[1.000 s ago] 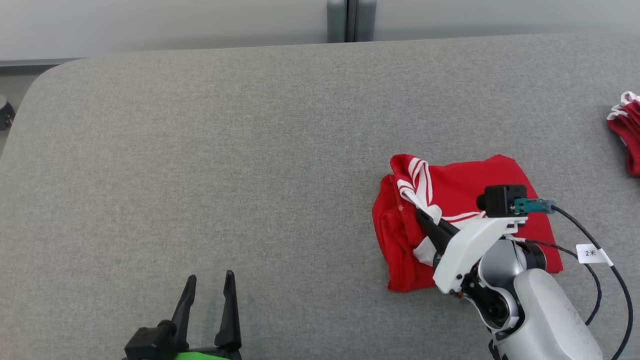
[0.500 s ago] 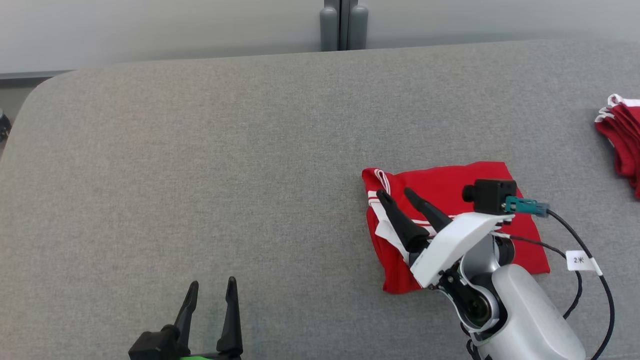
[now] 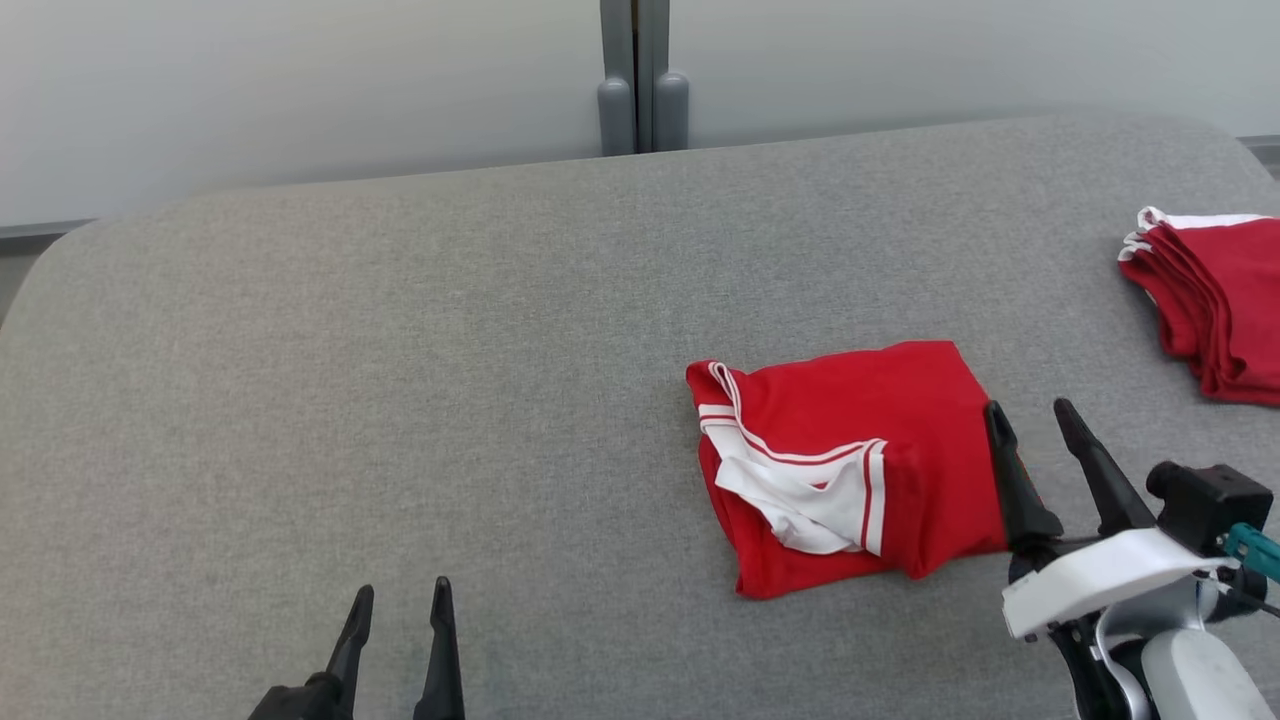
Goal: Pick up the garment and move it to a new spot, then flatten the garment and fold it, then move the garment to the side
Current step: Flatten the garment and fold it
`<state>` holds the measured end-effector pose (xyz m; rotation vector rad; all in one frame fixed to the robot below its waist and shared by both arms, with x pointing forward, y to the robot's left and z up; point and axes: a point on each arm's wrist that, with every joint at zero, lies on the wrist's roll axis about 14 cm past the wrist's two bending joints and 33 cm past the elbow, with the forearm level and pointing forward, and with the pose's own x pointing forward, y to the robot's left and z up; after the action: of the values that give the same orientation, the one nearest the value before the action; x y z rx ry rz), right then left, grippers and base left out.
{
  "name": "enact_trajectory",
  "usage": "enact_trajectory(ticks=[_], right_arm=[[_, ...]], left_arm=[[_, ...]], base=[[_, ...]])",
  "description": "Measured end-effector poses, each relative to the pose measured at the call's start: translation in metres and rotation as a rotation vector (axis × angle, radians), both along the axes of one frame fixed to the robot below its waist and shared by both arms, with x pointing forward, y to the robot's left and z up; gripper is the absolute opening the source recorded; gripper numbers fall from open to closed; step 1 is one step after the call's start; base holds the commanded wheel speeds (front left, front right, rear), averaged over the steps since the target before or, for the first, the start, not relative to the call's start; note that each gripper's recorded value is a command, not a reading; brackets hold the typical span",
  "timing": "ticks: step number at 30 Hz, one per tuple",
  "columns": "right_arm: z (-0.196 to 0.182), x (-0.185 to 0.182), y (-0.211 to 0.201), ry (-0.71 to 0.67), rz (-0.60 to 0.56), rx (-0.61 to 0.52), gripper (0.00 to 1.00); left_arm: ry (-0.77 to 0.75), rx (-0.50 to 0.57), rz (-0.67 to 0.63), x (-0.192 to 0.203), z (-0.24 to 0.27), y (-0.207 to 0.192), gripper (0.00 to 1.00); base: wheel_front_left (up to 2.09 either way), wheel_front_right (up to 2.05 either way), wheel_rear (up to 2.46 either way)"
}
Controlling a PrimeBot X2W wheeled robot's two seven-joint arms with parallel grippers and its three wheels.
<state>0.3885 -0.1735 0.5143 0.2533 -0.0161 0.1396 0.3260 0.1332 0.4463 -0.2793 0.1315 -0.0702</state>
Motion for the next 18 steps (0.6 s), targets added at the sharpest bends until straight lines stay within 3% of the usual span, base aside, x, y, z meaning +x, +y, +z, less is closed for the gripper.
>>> enact_trajectory(ticks=[1, 3, 4, 5, 12, 18], right_arm=[[-0.006, -0.002, -0.008, 0.017, -0.024, -0.002, 0.67], [-0.025, -0.007, -0.024, 0.074, -0.046, -0.088, 0.23], [-0.034, -0.008, -0.029, 0.103, -0.057, -0.093, 0.23], [-0.039, -0.007, -0.030, 0.123, -0.056, -0.102, 0.00], [-0.078, 0.010, 0.000, 0.250, 0.071, -0.197, 0.00], [-0.098, 0.014, 0.059, 0.297, 0.228, -0.185, 0.00]], left_arm=[[-0.001, 0.000, -0.004, 0.000, 0.000, -0.001, 1.00], [0.001, -0.004, -0.017, -0.001, 0.000, -0.005, 1.00], [0.005, -0.005, -0.024, -0.001, -0.001, -0.008, 1.00], [0.009, -0.007, -0.027, -0.002, -0.002, -0.009, 1.00], [0.040, -0.019, -0.026, -0.001, -0.011, -0.010, 1.00], [0.052, -0.017, -0.001, -0.001, -0.014, -0.003, 1.00]], base=[[0.00, 0.00, 0.00], [0.00, 0.00, 0.00], [0.00, 0.00, 0.00], [0.00, 0.00, 0.00], [0.00, 0.00, 0.00], [0.00, 0.00, 0.00]])
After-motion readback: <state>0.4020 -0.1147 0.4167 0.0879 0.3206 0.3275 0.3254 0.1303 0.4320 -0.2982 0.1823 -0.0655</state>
